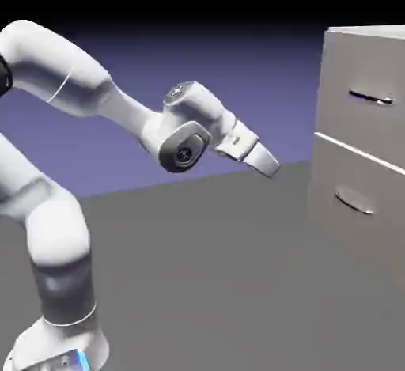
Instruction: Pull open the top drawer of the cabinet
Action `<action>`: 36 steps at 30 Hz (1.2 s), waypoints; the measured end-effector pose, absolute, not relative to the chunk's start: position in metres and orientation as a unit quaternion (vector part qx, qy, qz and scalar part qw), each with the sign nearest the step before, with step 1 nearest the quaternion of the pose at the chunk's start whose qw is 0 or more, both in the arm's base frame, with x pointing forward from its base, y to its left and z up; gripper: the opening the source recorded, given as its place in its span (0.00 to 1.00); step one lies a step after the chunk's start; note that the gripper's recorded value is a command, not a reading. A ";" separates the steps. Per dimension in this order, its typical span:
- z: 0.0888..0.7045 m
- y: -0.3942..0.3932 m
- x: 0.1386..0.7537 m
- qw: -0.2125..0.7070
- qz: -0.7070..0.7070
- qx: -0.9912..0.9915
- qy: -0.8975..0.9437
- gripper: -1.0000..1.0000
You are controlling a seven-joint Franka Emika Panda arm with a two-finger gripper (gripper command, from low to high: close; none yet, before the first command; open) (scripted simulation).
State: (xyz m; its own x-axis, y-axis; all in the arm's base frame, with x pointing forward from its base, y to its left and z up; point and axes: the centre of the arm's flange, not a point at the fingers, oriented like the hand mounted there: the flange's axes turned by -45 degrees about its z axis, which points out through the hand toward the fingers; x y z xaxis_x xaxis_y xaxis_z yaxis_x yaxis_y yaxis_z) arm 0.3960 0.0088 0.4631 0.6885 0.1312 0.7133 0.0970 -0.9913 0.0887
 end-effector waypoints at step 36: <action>0.502 0.080 0.564 0.529 0.089 0.275 0.798 0.50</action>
